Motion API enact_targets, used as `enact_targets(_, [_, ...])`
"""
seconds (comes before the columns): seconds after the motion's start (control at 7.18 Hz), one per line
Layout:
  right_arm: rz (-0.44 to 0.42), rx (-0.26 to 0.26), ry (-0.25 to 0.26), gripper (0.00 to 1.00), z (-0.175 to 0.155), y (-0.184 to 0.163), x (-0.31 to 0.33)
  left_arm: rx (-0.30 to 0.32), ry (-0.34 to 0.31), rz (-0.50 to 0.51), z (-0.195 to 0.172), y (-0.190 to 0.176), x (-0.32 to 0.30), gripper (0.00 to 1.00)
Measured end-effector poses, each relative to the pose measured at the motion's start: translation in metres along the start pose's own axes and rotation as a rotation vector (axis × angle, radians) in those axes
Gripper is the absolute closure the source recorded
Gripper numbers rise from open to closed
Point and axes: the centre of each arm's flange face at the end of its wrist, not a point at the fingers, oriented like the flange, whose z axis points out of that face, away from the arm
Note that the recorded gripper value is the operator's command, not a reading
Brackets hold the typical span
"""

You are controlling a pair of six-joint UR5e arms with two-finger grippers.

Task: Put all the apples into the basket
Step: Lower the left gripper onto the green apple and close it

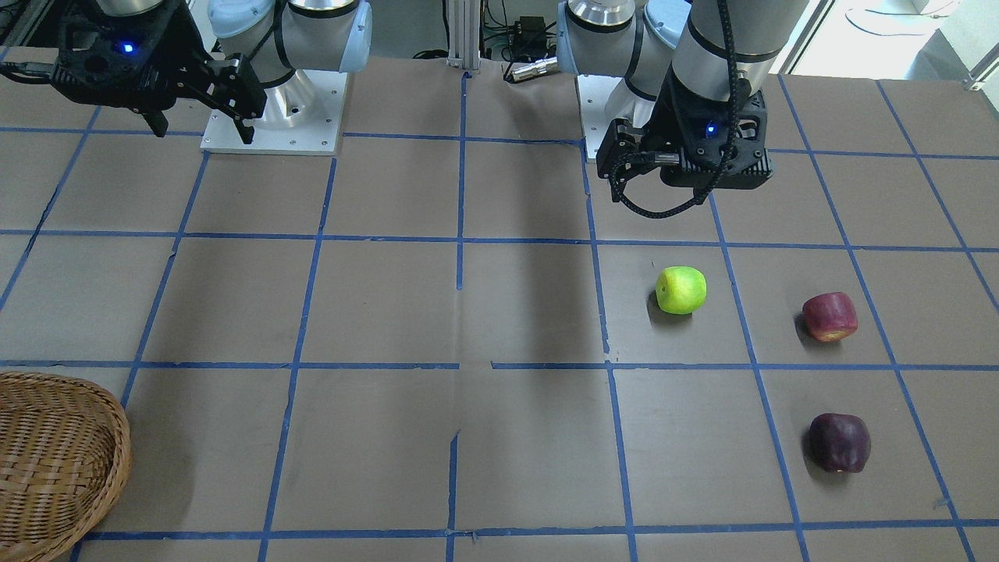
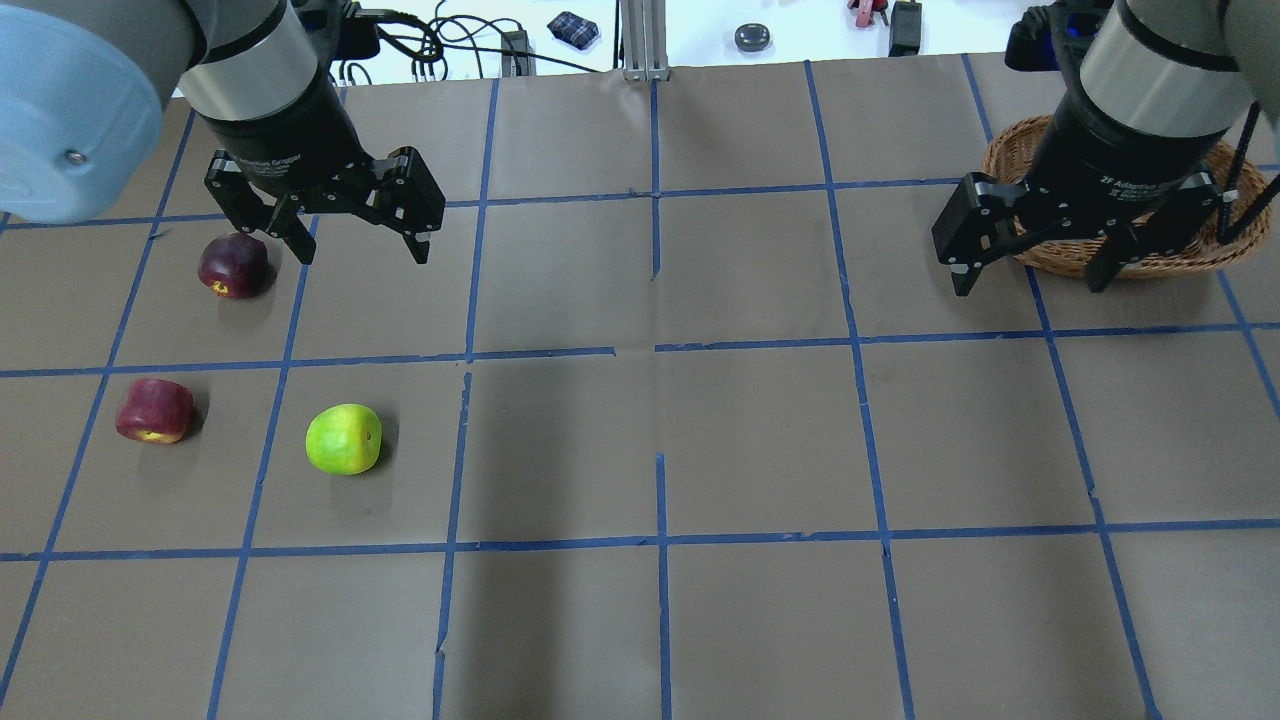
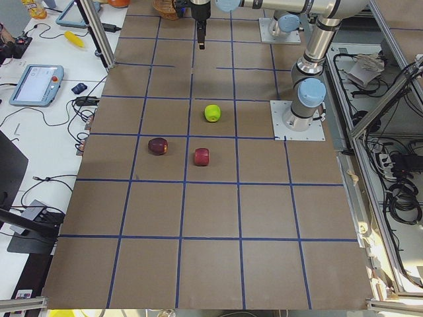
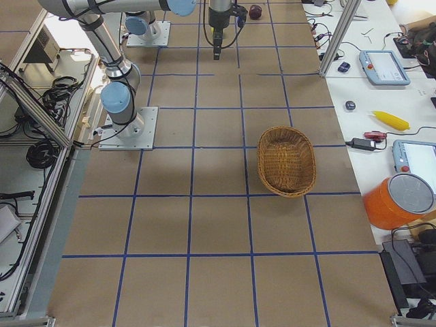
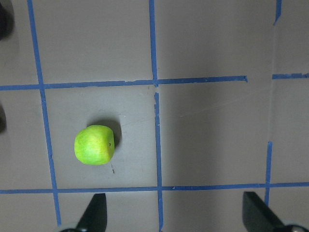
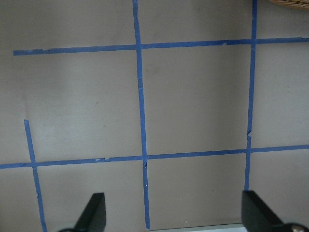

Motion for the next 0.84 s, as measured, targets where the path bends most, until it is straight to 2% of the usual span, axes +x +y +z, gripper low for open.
enact_targets(0.42, [0.001,-0.006,0.007,0.00,0.004,0.002,0.001,-0.064,0.016,-0.021,0.038,0.001,-0.067,0.00])
enact_targets(0.56, [0.002,-0.010,0.011,0.00,0.006,0.002,0.001,-0.080,0.020,-0.037,0.064,0.008,-0.084,0.00])
enact_targets(0.84, [0.002,-0.017,0.015,0.00,0.009,0.007,0.002,-0.052,0.021,-0.068,0.133,0.016,-0.108,0.00])
